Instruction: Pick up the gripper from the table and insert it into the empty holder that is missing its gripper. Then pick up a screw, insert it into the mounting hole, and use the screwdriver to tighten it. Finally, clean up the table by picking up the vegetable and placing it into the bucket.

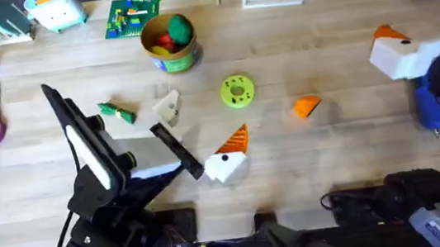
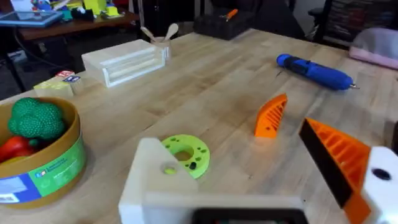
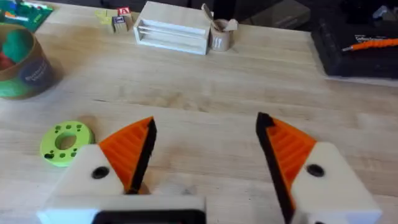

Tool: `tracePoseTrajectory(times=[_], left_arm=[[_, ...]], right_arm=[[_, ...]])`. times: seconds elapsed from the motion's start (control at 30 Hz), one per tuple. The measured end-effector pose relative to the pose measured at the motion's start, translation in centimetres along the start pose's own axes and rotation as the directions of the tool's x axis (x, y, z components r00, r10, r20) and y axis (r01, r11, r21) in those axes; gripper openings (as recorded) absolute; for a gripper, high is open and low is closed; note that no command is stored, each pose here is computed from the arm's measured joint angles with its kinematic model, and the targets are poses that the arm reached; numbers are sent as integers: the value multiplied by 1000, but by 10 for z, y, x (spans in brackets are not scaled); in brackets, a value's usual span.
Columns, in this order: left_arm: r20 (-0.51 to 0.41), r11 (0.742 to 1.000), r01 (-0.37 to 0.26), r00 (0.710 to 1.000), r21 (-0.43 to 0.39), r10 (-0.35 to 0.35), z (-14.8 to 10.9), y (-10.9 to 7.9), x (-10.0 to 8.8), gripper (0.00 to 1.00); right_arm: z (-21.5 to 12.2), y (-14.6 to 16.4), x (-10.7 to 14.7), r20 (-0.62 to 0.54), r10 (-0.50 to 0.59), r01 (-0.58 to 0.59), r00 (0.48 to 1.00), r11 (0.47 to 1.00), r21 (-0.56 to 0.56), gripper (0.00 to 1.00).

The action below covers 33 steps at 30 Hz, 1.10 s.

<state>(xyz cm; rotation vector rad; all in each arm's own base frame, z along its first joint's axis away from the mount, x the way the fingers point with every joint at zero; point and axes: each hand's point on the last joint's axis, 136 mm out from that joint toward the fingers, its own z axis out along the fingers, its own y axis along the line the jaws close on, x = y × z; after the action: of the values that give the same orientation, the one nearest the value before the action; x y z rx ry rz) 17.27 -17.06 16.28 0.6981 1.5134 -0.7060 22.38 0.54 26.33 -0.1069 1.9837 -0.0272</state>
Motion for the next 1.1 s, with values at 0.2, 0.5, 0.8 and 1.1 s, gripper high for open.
tracePoseTrajectory(times=[0.2,0.5,0.8,1.1], left_arm=[[0,1000,0,1000,0,0,0,0,0,993],[0,1000,0,1000,1,0,0,0,0,992],[0,1000,3,1000,1,-3,0,0,0,993],[0,1000,3,1000,3,-3,0,-1,0,993]], right_arm=[[0,0,0,0,0,0,1000,1000,0,991],[-1,12,7,-27,14,-16,1000,997,-70,991],[11,41,60,-305,41,-110,952,971,-211,991],[41,82,112,-557,-159,-66,815,930,-362,990]])
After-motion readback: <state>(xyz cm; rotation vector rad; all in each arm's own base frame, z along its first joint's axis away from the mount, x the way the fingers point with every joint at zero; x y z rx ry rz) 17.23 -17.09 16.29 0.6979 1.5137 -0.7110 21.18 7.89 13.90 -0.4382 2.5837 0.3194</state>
